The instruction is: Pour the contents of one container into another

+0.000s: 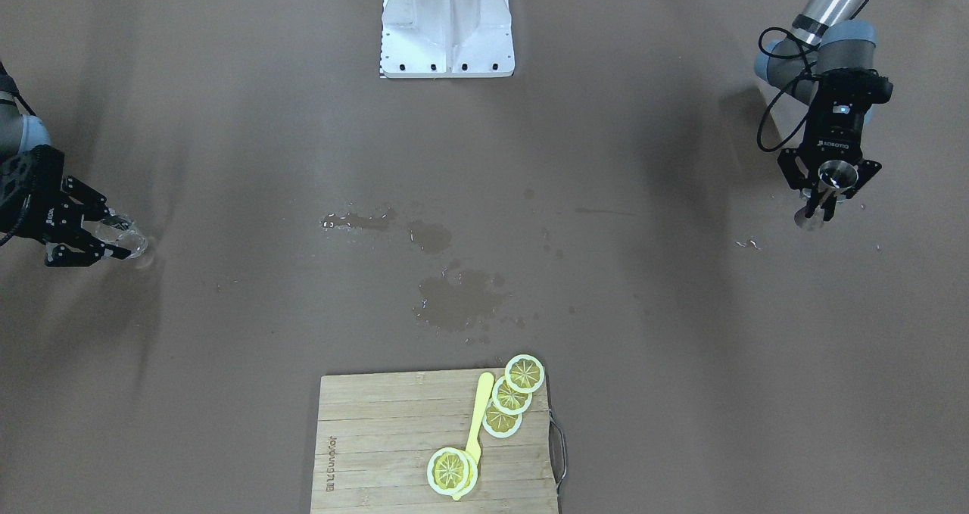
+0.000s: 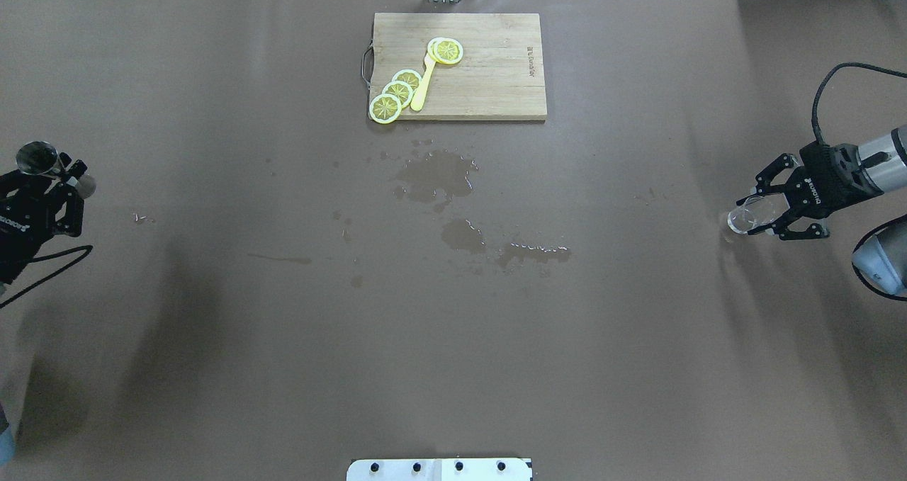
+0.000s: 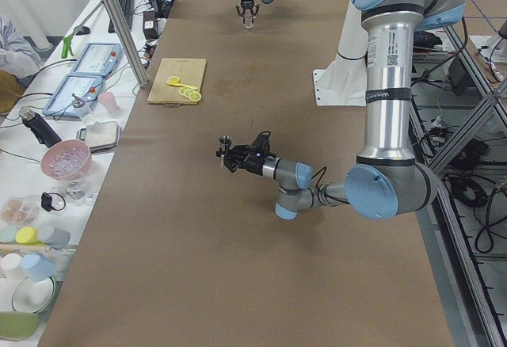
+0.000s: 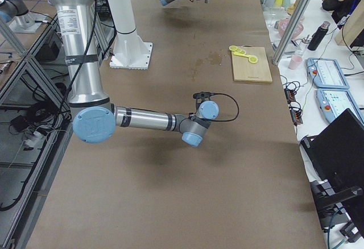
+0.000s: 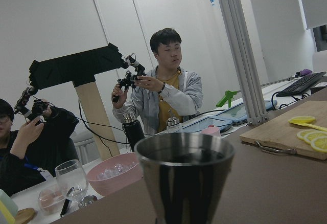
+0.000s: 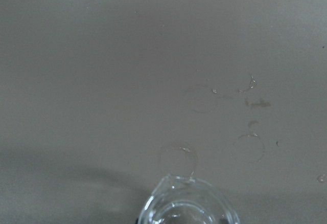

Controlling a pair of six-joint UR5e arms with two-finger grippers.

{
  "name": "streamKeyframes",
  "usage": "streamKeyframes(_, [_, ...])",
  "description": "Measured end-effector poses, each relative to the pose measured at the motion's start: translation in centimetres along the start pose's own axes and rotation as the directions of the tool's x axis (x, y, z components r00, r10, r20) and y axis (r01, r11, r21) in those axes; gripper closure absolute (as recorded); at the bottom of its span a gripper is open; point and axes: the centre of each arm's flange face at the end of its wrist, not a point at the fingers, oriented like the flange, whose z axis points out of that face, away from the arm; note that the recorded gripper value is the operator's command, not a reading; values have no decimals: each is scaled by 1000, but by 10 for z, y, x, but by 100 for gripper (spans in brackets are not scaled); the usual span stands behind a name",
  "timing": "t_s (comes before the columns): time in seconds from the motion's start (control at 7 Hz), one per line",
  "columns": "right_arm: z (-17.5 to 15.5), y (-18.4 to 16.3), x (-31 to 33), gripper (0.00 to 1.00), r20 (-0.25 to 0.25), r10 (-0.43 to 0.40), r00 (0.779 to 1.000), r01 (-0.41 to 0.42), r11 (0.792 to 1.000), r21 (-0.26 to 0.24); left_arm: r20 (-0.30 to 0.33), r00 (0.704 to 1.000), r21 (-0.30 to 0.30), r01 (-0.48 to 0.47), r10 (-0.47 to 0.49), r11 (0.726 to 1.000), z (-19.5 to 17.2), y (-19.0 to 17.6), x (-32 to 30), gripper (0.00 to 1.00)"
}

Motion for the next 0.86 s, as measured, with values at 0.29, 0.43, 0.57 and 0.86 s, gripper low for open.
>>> streamKeyframes(0.29, [1,0,1,34,-2,16,1000,-16,1000,0,66,994,-23,90,-88,996,-51,5,24,100])
streamKeyframes(0.43, [1,-1,2,25,-2,30,1000,-30,1000,1,84,991,-48,104,-100,993,-70,-7,13,100])
streamKeyframes(0.57, [1,-2,4,16,-3,38,999,-38,999,2,113,986,-73,127,-118,989,-83,-12,0,100])
streamKeyframes(0.86, [3,-2,7,11,-3,41,999,-41,999,2,205,967,-112,179,-154,977,-95,1,-15,100])
